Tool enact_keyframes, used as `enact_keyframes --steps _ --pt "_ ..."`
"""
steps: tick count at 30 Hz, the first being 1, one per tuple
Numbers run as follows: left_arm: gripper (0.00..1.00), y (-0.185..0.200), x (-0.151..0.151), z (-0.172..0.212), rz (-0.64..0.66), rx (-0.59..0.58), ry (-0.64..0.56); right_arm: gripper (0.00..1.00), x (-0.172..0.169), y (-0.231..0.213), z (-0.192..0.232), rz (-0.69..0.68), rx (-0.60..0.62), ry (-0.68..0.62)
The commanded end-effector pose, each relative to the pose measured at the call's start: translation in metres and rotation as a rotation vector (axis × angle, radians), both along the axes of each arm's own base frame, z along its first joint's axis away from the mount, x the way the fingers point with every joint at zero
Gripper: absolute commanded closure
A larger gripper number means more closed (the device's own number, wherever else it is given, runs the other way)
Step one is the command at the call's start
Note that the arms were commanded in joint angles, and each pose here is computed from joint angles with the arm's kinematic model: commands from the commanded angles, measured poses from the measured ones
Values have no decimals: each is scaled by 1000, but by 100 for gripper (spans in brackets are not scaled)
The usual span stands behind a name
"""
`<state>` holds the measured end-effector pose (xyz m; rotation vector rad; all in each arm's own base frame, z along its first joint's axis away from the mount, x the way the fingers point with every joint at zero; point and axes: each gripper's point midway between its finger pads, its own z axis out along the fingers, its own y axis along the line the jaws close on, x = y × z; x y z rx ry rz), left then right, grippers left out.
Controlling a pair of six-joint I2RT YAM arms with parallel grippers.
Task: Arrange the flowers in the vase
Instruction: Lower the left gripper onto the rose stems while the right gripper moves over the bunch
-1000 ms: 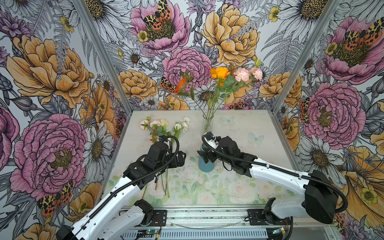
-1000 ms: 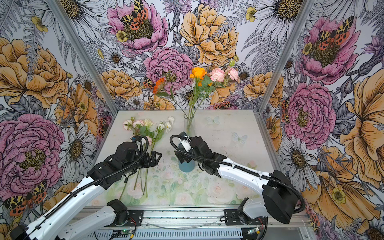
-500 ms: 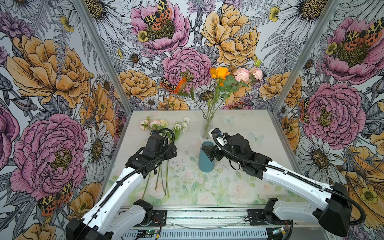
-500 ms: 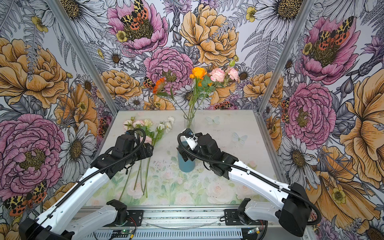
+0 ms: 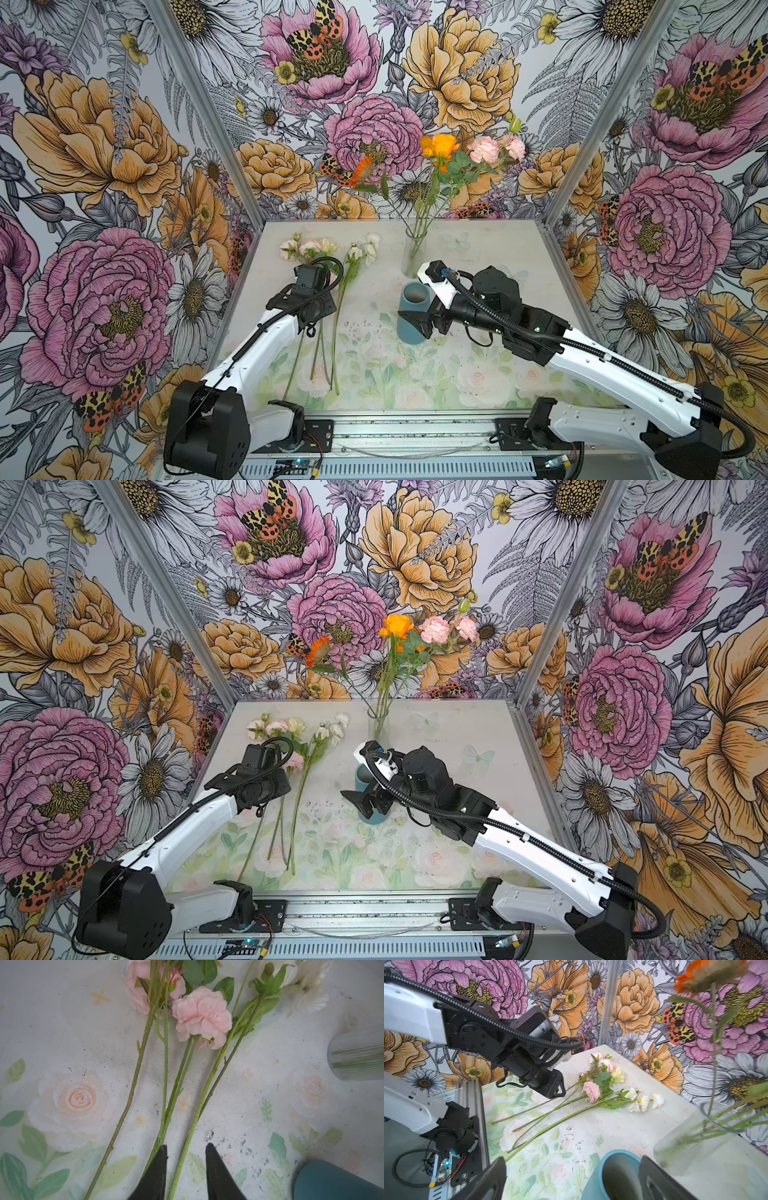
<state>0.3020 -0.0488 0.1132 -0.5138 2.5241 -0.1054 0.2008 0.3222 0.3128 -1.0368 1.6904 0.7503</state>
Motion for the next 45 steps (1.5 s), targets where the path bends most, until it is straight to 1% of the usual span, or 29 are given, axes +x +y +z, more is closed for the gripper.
enact_keyframes --steps 1,5,7,11,14,18,23,27,32,38,45 --pt "70 -6 -17 -22 9 -23 43 1 -16 13 -2 55 -5 20" --pt "70 2 -30 -40 45 -4 76 0 -21 27 -12 89 -37 25" --pt "71 -2 -30 -44 34 -22 85 1 -19 31 -18 87 -55 28" --pt "74 -2 -30 -53 28 -10 112 0 -15 32 -23 74 -69 31" --pt "79 -2 -31 -59 27 -11 123 1 -13 32 -26 63 -74 27" --pt "80 1 -34 -68 36 3 144 1 -12 32 -26 61 -77 24" --pt "80 4 -37 -62 47 4 110 0 -10 34 -29 61 -87 22" --pt "80 8 -39 -61 56 3 105 0 -9 39 -33 68 -92 34" --pt "80 10 -39 -50 66 1 57 0 -10 41 -35 74 -90 41" --pt "80 13 -44 -63 64 8 112 1 -9 42 -32 77 -85 38" --pt "80 16 -38 -60 58 21 105 1 -9 42 -32 75 -85 37"
